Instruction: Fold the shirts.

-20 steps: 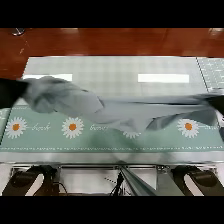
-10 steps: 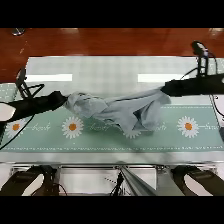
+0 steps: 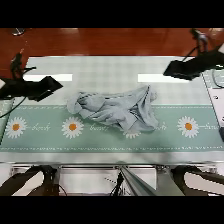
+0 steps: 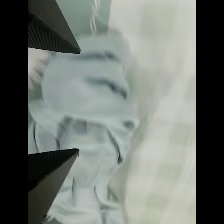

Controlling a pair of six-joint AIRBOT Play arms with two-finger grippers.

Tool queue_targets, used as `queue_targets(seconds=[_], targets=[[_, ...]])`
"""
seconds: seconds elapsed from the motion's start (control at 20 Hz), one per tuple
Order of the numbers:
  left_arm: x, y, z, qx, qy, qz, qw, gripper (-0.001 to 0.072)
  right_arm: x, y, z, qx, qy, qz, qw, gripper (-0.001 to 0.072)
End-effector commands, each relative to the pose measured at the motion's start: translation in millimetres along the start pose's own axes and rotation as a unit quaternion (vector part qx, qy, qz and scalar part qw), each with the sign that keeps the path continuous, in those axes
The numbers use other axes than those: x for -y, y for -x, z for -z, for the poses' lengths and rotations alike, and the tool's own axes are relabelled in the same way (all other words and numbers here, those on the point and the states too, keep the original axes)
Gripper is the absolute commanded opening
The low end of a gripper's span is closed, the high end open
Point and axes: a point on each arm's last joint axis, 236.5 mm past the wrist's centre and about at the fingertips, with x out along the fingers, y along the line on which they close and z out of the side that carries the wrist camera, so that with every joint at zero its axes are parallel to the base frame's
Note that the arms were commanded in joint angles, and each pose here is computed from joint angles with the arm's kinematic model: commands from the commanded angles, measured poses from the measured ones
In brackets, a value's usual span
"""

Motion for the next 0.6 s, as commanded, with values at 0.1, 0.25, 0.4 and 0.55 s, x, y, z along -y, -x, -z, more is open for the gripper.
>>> queue_targets(seconds=[0.1,0.25,0.4,0.55], targets=[[-28.8,-1.8,78.3,-0.121,0.082,0.038,0.989,0.0705,108.5,27.2,77.8,0.027,-0.171,0.066,0.983,0.0632],[27.8,-48.9,150.5,-0.155,0.124,0.156,0.968,0.0705,86.3,-9.6,148.9,0.018,-0.209,0.011,0.978,0.0623],[44.8,-78.3,183.0,-0.154,0.12,0.15,0.969,0.0704,65.8,-22.7,187.0,0.006,-0.213,-0.018,0.977,0.0623],[63.3,-104.1,199.4,-0.152,0.135,0.143,0.969,0.0703,62.0,-26.1,194.8,0.003,-0.212,-0.025,0.977,0.0623]])
